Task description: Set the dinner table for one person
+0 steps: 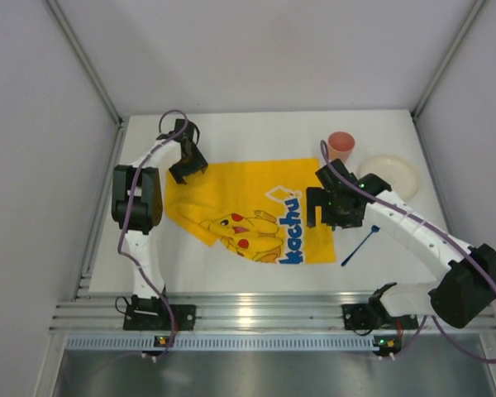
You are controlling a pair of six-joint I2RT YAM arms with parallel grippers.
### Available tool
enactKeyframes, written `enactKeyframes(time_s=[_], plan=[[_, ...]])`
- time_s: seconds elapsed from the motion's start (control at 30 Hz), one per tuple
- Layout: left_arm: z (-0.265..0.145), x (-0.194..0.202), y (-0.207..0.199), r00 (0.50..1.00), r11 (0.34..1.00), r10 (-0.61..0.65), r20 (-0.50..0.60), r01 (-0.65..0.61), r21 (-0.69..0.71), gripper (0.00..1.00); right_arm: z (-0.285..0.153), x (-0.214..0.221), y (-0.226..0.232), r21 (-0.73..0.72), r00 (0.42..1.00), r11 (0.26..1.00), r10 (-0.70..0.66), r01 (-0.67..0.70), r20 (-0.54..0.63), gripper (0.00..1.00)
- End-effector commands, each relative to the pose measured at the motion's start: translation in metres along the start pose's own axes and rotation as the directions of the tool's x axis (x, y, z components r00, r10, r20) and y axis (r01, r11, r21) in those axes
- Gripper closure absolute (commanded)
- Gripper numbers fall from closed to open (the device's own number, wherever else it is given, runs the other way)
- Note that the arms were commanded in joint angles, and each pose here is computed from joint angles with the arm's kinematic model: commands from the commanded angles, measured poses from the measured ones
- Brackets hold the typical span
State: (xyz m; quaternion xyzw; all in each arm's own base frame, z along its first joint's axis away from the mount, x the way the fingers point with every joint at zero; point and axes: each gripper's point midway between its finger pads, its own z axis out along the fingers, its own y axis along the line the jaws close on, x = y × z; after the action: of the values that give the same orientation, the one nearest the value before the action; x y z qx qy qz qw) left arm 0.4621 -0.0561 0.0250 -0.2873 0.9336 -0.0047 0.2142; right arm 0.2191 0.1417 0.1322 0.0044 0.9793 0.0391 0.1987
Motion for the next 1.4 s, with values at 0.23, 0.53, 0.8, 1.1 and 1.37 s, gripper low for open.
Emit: enactKeyframes(time_s=[0.23, 0.53, 0.8, 1.1, 1.37], plan=[[0.033, -0.032, -0.079, 0.999, 0.989, -0.044, -0.017, 0.046, 0.141, 0.24, 0.0, -0.012, 0.011, -0.019, 0.998, 0.998, -0.057, 0.057, 0.007, 0.02], [-0.108, -0.079, -0.093, 0.982, 0.942, -0.087, 0.167, 0.026, 0.333, 0.16, 0.013, -0.014, 0.025, -0.067, 0.998, 0.996, -0.058, 0.057, -0.006, 0.02], [-0.146, -0.013, -0.018, 0.983, 0.963, -0.073, 0.167, 0.026, 0.269, 0.15, 0.014, -0.009, 0.029, -0.113, 0.998, 0.992, -0.06, 0.06, 0.006, 0.02], [-0.143, 0.095, 0.078, 0.997, 0.989, -0.079, 0.024, 0.075, 0.128, 0.27, 0.014, 0.004, 0.026, -0.152, 0.998, 0.987, -0.058, 0.061, 0.018, 0.02], [-0.125, 0.143, 0.097, 0.991, 0.98, -0.124, -0.042, 0.129, 0.152, 0.34, 0.012, 0.012, 0.022, -0.157, 0.998, 0.985, -0.068, 0.07, 0.016, 0.02]])
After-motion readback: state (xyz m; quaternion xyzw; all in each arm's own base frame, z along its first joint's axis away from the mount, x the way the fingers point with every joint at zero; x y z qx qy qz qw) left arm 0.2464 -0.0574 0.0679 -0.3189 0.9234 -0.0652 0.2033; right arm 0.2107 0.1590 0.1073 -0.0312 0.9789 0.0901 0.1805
